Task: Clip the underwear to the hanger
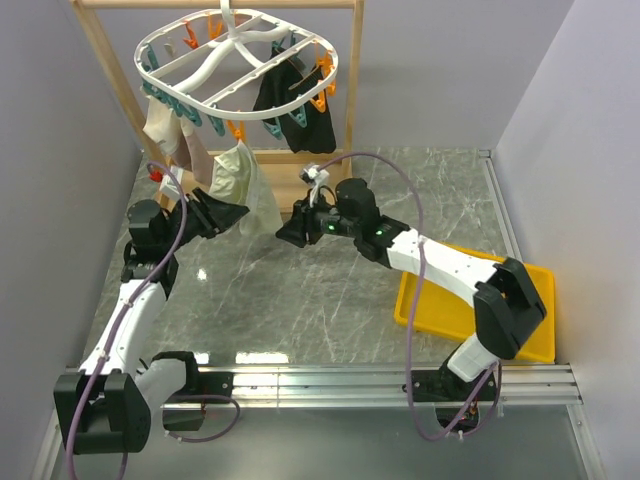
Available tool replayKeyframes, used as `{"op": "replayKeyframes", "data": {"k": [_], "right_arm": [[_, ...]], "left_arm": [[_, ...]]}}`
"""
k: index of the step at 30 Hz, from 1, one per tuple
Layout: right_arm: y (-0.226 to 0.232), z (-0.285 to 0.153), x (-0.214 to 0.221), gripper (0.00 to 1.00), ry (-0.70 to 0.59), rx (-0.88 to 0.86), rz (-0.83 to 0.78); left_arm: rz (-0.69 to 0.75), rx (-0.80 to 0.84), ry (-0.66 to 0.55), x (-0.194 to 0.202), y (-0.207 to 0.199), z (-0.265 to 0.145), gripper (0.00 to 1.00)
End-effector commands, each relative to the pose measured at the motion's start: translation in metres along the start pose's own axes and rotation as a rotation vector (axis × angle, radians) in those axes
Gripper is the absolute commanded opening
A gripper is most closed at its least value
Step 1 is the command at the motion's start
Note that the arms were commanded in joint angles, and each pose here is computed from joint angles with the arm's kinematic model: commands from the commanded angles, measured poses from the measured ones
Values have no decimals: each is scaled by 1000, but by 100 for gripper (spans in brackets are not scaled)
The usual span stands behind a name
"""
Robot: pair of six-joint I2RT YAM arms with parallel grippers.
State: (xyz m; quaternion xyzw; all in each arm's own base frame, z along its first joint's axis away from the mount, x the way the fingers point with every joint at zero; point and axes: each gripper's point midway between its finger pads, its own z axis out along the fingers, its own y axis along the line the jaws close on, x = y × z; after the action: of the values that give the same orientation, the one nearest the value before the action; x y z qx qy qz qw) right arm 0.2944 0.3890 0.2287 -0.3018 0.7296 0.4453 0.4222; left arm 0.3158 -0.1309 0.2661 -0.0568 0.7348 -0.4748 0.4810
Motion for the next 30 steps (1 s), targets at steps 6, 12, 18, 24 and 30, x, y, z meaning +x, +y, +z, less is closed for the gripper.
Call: {"op": "replayKeyframes", "data": {"k": [6, 12, 18, 24, 30], "right_arm": [[17, -55, -52, 57, -173, -11, -74], [2, -91, -88, 62, -294, 65, -83], [-23, -116, -141, 61, -403, 136, -110], [-49, -131, -187, 58, -488, 199, -136], [-70, -146, -219, 58, -555, 251, -131]], "left_arm": [[286, 161, -46, -17, -56, -25, 57], [514, 231, -78, -29, -87, -33, 58], [763, 307, -149, -33, -129, -18, 59], [908, 285, -268, -32, -156, 17, 58], [980, 237, -429, -34, -193, 58, 56]]}}
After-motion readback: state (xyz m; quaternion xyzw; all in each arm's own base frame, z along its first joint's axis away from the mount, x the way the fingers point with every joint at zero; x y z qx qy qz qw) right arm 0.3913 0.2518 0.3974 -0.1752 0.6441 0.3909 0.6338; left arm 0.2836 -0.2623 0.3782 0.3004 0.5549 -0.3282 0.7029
